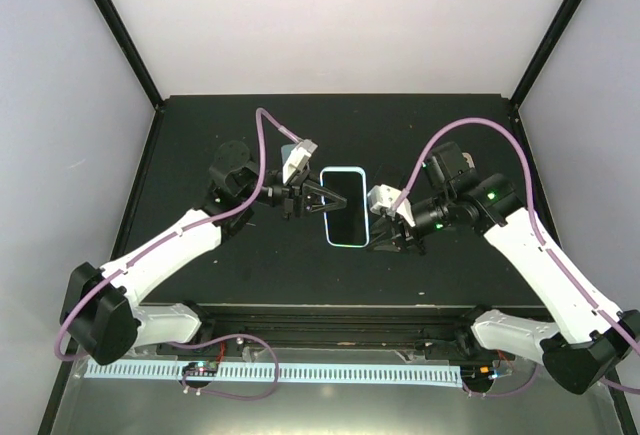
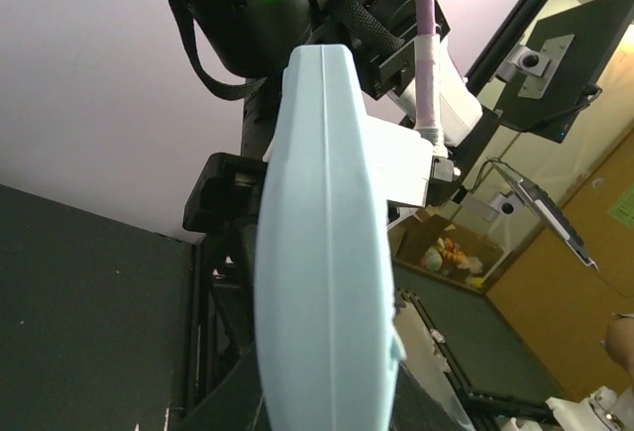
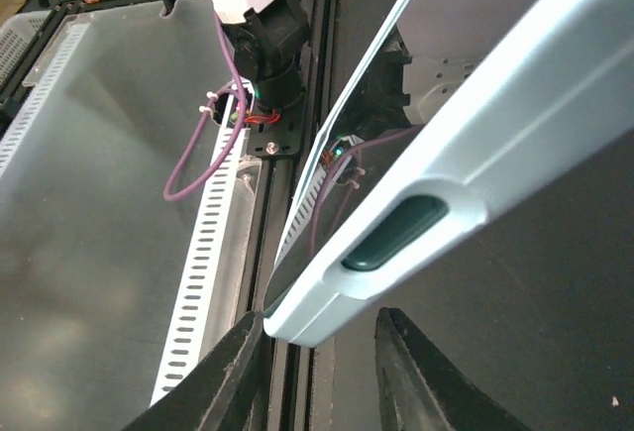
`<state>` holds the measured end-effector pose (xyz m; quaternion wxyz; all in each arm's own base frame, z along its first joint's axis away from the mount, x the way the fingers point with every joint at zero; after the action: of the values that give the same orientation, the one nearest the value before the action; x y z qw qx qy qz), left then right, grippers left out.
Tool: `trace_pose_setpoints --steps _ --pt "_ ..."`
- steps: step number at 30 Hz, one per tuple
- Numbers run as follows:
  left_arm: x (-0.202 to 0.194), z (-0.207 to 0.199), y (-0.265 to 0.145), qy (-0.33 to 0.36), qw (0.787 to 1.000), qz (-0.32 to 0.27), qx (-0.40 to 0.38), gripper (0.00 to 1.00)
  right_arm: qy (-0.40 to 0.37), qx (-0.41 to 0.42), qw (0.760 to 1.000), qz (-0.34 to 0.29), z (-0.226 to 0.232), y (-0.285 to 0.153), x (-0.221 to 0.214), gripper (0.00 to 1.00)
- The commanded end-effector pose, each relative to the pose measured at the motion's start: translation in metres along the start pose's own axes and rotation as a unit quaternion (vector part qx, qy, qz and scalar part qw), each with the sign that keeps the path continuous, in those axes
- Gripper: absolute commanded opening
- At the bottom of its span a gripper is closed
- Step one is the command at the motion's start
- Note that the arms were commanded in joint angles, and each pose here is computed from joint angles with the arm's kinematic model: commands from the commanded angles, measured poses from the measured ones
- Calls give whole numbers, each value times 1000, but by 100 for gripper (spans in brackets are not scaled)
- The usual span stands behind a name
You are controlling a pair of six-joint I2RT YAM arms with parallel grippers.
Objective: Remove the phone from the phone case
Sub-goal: Remove the phone case from the phone.
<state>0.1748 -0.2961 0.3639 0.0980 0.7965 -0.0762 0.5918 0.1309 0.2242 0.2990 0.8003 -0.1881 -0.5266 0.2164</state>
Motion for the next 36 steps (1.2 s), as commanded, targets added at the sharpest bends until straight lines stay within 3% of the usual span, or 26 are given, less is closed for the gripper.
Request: trace_pose_setpoints --steps 1,13,16,20,28,36 --pt "15 -27 0 48 998 -4 -33 1 -17 8 1000 -15 8 -7 11 30" --pt "15 -34 -2 71 997 1 -37 1 25 59 998 -18 21 -11 24 31" --pt "15 -36 -2 74 997 2 -39 1 31 65 997 -11 20 -9 23 27" --pt "16 -38 -2 75 996 3 -43 2 20 61 998 -9 19 -8 20 20" --pt "17 -56 -2 85 993 7 -80 2 -50 19 998 12 10 -6 3 17" --pt "10 -71 6 87 989 21 -118 2 -58 -13 997 47 -11 -4 5 14"
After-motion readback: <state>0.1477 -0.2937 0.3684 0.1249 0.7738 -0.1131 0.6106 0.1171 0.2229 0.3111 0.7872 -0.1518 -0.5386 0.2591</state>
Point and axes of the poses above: each gripper's point midway between its finger pads, its own y axis out along the fingers, its own z axis along the line the jaws close on, x = y × z, the point moved 2 cm from there along -y, back along the fingers, and after that the axes turned 15 degrees about y, right-handed, at the moved point
